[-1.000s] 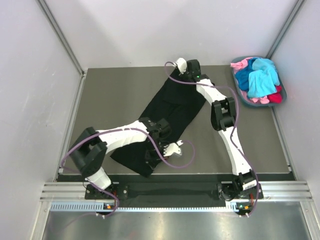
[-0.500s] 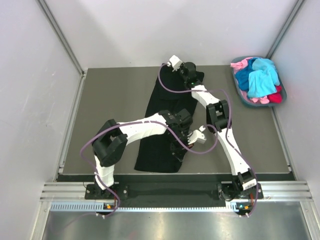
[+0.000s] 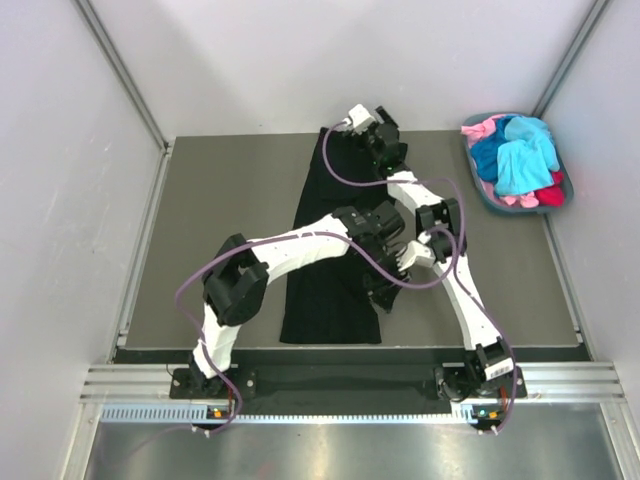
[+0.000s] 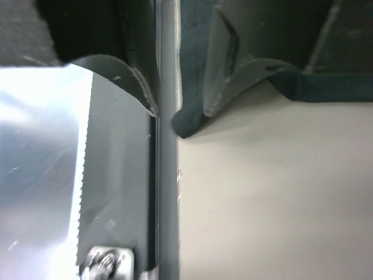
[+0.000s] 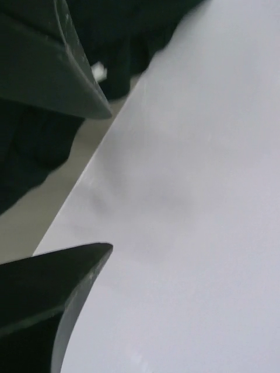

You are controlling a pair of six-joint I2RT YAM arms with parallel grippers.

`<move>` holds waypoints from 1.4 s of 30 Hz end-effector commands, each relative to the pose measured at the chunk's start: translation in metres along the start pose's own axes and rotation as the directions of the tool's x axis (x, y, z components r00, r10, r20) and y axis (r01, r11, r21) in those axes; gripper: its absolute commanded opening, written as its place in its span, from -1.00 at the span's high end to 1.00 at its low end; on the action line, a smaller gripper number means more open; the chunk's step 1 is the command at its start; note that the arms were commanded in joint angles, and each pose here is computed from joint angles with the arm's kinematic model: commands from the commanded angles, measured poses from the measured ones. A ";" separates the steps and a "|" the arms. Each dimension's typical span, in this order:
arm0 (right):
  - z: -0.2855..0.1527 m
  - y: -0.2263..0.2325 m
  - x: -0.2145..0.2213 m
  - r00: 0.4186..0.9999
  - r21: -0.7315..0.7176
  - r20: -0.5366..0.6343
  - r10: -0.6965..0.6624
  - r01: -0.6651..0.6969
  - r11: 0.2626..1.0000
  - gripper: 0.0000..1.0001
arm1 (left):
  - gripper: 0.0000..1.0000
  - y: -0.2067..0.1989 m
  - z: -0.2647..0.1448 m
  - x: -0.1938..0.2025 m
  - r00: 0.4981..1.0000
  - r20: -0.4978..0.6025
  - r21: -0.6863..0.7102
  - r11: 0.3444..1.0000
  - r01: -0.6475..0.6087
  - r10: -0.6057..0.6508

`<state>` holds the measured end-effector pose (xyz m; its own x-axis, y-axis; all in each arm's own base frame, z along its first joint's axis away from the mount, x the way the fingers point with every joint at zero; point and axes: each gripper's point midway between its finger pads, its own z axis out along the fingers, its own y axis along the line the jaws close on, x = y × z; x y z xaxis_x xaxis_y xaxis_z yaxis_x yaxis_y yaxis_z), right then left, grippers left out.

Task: Fold and stack the t-shirts
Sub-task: Fold the tshirt

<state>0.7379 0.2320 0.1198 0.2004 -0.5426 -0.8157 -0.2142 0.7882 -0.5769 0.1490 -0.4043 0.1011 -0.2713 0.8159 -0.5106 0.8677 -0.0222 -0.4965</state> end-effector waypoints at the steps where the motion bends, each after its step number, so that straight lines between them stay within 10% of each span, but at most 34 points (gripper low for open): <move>1: -0.021 -0.139 -0.120 0.988 0.272 0.153 0.018 -0.060 0.961 -0.78 | 0.17 -0.015 -0.042 -0.067 0.985 0.173 -0.054 0.998 -0.018 0.027; 4: -0.048 -0.187 -0.137 0.996 0.315 0.058 0.070 -0.085 0.945 -0.99 | 0.14 0.016 -0.108 -0.092 0.944 0.331 -0.269 0.958 0.105 -0.011; 7: -0.086 -0.196 -0.136 0.971 0.257 -0.101 0.215 -0.183 0.949 -0.99 | -0.34 0.060 -0.187 -0.081 0.850 0.522 -0.396 0.862 0.316 -0.071; 13: -0.206 -0.113 -0.138 0.806 -0.075 -0.388 0.448 -0.512 0.855 -0.97 | -0.14 0.110 -0.259 0.018 0.590 0.678 -0.232 0.634 0.738 -0.438; 20: -0.299 -0.036 -0.094 0.565 -0.096 -0.641 0.519 -0.730 0.677 -0.79 | -0.04 0.134 -0.251 0.095 0.323 0.672 -0.003 0.433 0.901 -0.667; 28: -0.298 -0.014 -0.069 0.545 -0.136 -0.696 0.467 -0.739 0.659 -0.69 | -0.10 0.239 -0.282 0.098 0.300 0.777 -0.024 0.450 0.893 -0.553; 42: -0.325 -0.001 -0.042 0.548 -0.158 -0.741 0.389 -0.705 0.691 -0.74 | 0.02 0.376 -0.262 0.090 0.412 0.785 -0.116 0.545 0.831 -0.462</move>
<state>0.4193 0.1607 0.1157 -0.7425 -0.1885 -0.6428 -0.4016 0.8933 0.2020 0.5288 -0.1830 0.0438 -0.9056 -0.1452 -0.3984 0.1816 0.7162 -0.6739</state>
